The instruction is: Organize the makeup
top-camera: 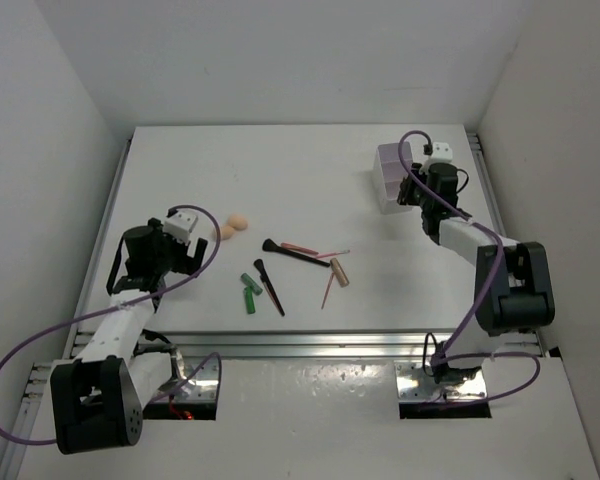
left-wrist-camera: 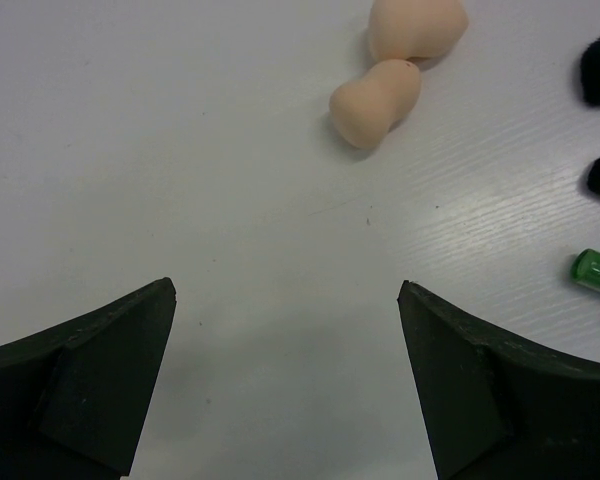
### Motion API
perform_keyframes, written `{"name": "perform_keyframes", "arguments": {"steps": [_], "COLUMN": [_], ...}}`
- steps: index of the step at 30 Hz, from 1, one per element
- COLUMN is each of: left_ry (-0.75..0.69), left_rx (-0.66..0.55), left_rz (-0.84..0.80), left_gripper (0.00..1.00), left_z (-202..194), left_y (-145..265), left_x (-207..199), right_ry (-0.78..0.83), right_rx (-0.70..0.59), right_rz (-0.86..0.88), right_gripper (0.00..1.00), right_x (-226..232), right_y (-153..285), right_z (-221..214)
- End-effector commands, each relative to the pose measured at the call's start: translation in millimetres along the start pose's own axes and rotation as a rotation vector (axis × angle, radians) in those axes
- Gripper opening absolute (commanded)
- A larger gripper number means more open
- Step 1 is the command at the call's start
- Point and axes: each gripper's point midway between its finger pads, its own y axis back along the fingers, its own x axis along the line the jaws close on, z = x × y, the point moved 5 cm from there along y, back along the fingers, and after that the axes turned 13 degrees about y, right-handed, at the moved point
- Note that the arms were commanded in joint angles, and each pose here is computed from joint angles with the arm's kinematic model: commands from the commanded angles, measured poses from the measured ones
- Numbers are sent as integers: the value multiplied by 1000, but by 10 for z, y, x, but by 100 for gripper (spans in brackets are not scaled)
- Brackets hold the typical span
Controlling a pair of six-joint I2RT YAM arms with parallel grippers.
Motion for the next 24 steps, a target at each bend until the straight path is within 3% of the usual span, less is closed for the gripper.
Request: {"name": "perform_keyframes", "arguments": {"steps": [1,5,10,24], "left_ry": [-14,14,41,24], "left_rx": [-73,-59,-46,-36], "left_rz": [-9,-17,-25,-18], "left_gripper": [100,100,100,100], "left_z": [254,235,195,236], "left_y": [19,24,23,-19], "left_x": [70,93,108,154], "right_ry": [-35,-23,-14,-18], "right_rx": [-221,-333,-366,-372], "right_rz": [8,33,70,94], "right_gripper": [0,0,0,0], "right_x": [-46,-53,0,94], "right_y": [-147,-277,-323,-409], "right_z": [335,440,403,-299]}}
